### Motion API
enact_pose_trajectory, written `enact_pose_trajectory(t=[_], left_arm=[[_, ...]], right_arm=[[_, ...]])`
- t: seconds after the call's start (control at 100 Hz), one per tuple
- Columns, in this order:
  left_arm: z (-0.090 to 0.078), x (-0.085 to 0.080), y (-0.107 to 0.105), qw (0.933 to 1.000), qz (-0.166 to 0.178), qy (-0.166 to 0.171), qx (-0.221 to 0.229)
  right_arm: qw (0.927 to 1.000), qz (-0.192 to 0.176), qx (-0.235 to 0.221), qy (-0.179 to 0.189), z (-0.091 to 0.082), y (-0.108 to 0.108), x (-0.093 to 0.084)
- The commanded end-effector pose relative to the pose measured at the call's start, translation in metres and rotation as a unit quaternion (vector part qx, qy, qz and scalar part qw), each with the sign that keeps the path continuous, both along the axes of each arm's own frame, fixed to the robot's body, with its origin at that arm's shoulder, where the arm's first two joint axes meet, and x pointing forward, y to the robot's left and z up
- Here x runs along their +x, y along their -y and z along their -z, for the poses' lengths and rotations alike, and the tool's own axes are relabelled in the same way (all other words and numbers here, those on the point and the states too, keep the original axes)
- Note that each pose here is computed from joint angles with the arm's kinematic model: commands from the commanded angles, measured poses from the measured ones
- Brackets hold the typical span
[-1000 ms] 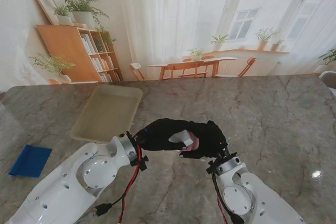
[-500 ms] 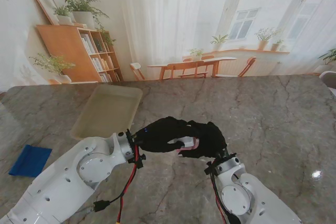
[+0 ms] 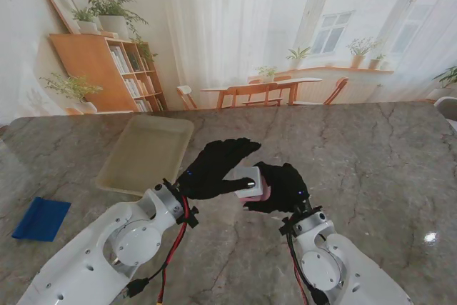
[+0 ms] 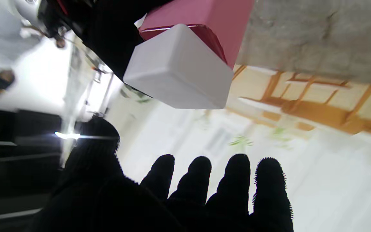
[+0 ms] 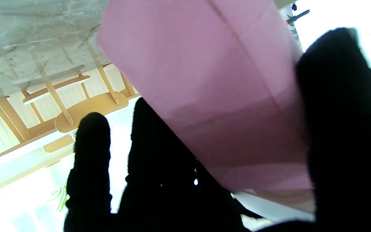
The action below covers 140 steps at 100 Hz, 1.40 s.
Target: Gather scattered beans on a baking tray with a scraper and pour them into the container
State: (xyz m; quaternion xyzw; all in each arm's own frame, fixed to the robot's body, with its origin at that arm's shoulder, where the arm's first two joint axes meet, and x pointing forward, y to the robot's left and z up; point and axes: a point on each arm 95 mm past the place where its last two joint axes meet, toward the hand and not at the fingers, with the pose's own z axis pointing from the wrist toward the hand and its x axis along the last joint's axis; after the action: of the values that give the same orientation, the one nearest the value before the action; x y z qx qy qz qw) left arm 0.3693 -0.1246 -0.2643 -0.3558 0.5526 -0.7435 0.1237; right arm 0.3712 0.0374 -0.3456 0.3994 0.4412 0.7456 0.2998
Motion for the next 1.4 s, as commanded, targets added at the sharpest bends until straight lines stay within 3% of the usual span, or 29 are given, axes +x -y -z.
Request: enact_pose_trajectory(t=[0.0,0.08,0.23,0.53,0.78,1.14,1.39], left_arm=[[0.005,-0.01,0.013,0.9999,0.005,-0.008,-0.006],[0.007,-0.013,0.019,0.9987,-0.034,-0.037,0.01],[0.009,-0.014,0.027,0.9948,-0.058,-0.083,0.011],[0.011,-0.016,0.039,0.9913,-0.063,-0.107,0.043],[0.016,-0.011,0.045,0.9909,-0.047,-0.093,0.086],[0.014,-0.003,0.047,0.9963,-0.001,-0.049,0.071],[0.011,-0.003,0.045,0.9962,0.033,-0.015,0.08]], right_arm=[[1.0,-0.002,-0.004,0.001,-0.001,-0.001,0.0],[0.9999,-0.003,-0.008,0.005,-0.002,-0.002,0.0],[0.9998,-0.002,-0.018,0.013,-0.003,-0.002,-0.001],[0.999,0.004,-0.041,0.017,-0.004,-0.002,-0.003],[0.9985,0.007,-0.052,0.014,-0.004,-0.002,-0.004],[0.9989,0.008,-0.046,0.011,-0.003,-0.001,-0.003],[0.9994,0.008,-0.034,0.006,-0.002,-0.001,-0.002]])
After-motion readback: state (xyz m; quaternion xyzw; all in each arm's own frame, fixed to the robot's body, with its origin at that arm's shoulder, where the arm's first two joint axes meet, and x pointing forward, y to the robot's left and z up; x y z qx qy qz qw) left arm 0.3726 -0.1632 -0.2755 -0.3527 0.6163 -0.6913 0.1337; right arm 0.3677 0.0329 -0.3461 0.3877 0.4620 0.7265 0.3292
